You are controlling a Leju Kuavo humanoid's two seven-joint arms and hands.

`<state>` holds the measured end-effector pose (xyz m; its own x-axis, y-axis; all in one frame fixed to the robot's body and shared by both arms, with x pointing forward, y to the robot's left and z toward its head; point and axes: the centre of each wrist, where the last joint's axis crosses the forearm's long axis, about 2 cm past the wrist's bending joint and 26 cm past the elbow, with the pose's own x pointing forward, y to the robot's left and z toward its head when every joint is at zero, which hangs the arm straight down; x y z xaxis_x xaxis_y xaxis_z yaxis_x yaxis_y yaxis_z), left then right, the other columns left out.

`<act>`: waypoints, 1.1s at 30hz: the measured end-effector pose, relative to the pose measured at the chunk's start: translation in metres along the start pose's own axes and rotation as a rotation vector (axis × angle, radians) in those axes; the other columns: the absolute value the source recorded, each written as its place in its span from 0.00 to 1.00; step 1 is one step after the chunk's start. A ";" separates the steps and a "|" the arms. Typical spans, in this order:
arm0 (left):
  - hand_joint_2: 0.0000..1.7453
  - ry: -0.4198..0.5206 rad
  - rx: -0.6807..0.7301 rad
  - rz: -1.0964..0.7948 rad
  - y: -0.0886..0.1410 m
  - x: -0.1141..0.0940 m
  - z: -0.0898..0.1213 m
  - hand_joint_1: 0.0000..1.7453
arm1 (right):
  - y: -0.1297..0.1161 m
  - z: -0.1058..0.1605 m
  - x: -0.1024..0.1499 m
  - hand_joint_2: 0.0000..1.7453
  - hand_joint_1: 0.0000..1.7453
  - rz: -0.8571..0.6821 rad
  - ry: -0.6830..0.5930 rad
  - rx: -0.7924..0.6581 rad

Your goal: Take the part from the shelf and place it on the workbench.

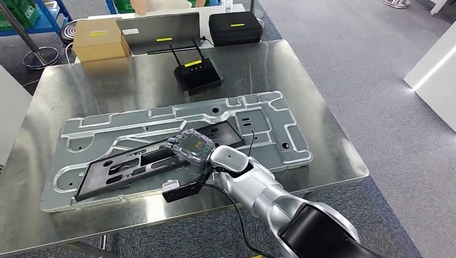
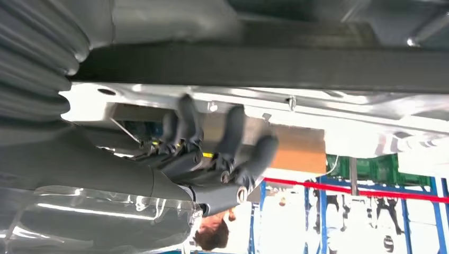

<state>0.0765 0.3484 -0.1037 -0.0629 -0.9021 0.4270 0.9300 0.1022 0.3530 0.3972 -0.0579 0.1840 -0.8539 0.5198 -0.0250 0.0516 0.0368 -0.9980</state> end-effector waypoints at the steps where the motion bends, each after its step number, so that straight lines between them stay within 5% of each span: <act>1: 1.00 0.000 0.002 0.002 0.000 0.000 0.000 0.00 | -0.001 -0.001 0.000 0.00 0.00 -0.002 0.003 0.003; 3: 1.00 0.000 0.005 0.006 0.001 0.001 -0.001 0.00 | -0.003 -0.003 0.000 0.00 0.00 -0.004 0.007 0.006; 7: 0.00 -0.004 0.006 0.019 0.000 0.000 0.000 0.00 | -0.005 -0.004 0.001 0.00 0.00 -0.007 0.018 0.011; 22: 0.00 -0.008 -0.007 0.050 -0.001 -0.002 0.001 0.00 | -0.007 -0.003 -0.004 0.00 0.00 0.003 0.056 0.019; 27: 0.00 -0.008 -0.020 0.058 -0.001 -0.001 0.001 0.00 | -0.019 0.009 -0.031 0.00 0.00 -0.184 0.067 -0.245; 33: 0.00 -0.013 -0.021 0.060 -0.002 0.001 0.000 0.00 | -0.033 0.016 -0.049 0.00 0.00 -0.217 0.105 -0.350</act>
<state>0.0751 0.3477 -0.1041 -0.0115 -0.8893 0.4572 0.9397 0.1466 0.3089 0.4290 -0.0988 0.2169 -0.8080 0.5515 0.2075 0.0645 0.4328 -0.8992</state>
